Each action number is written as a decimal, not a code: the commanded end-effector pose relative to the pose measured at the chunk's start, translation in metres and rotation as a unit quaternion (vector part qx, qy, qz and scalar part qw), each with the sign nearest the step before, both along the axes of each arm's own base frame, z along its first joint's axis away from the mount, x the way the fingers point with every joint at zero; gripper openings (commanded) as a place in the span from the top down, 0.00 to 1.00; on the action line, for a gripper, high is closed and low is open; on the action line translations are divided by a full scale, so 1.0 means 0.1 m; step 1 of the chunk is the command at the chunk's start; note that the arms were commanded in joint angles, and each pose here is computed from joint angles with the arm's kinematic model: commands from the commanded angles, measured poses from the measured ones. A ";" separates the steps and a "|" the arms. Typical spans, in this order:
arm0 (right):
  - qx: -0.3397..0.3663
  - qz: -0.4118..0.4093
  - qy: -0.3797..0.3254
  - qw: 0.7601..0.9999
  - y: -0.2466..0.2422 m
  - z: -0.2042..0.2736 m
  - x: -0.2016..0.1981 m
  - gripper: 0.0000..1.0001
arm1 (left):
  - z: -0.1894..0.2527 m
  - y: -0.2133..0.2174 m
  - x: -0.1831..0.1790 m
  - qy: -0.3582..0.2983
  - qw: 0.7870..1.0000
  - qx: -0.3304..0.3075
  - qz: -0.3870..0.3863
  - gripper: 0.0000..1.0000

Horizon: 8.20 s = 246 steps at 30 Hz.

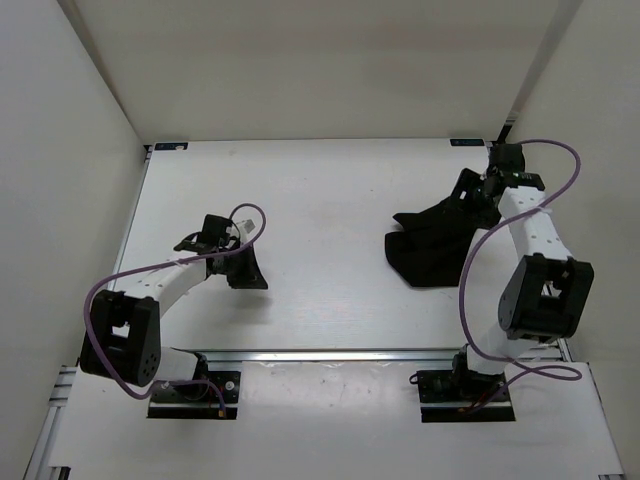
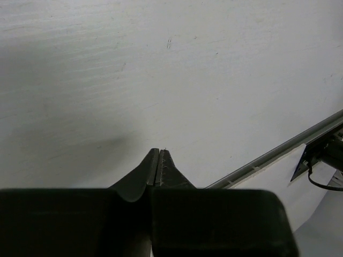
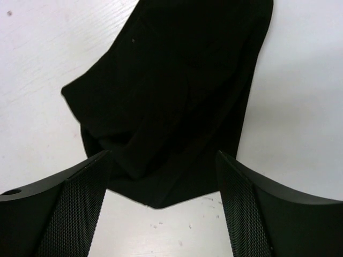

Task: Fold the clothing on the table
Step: Move the skirt to the center of the board, then flatten the skirt out

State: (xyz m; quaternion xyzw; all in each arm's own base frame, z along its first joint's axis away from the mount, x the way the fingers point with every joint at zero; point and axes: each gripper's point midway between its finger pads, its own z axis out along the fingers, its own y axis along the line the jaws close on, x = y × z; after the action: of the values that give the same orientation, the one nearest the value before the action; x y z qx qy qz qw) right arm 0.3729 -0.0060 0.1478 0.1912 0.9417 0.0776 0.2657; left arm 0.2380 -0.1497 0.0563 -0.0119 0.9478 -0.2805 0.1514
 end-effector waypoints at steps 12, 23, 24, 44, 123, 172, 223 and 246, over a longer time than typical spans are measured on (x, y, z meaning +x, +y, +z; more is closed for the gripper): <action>0.016 0.014 0.029 0.999 0.00 -0.60 0.61 0.42 | 0.03 -0.03 0.04 -0.005 1.000 -0.015 0.009 0.87; -0.016 0.200 -0.202 0.959 1.15 1.20 0.46 1.00 | -0.02 0.03 0.08 0.004 0.999 -0.020 0.026 0.93; 0.002 0.221 -0.221 0.950 1.30 1.34 0.38 1.00 | -0.04 0.03 0.08 0.006 0.999 -0.022 0.028 0.94; 0.050 0.192 -0.019 0.980 1.32 0.19 -0.67 0.40 | -0.04 -0.13 0.13 0.006 0.999 -0.033 0.024 0.91; -0.085 0.258 0.213 0.939 1.77 -1.16 -0.40 0.61 | -0.13 -0.63 0.73 -0.016 0.995 -0.093 0.027 0.74; -0.124 0.044 -0.071 0.989 0.87 1.46 0.45 1.00 | -0.08 -0.39 0.66 -0.023 0.993 -0.099 0.058 0.73; 0.123 0.093 0.018 0.988 1.38 -0.48 -1.04 1.00 | -0.03 -0.37 0.44 -0.006 0.988 -0.137 0.075 0.74; 0.134 0.094 0.028 0.986 1.43 -0.59 -1.25 1.00 | -0.08 -1.18 0.75 -0.075 0.974 -0.209 0.040 0.63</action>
State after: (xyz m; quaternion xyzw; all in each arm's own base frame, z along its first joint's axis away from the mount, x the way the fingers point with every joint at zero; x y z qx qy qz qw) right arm 0.2417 0.1329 0.0753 0.1318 0.9537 0.2019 0.1795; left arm 0.2991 -0.2617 0.0386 -0.0972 0.8559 -0.4744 0.1818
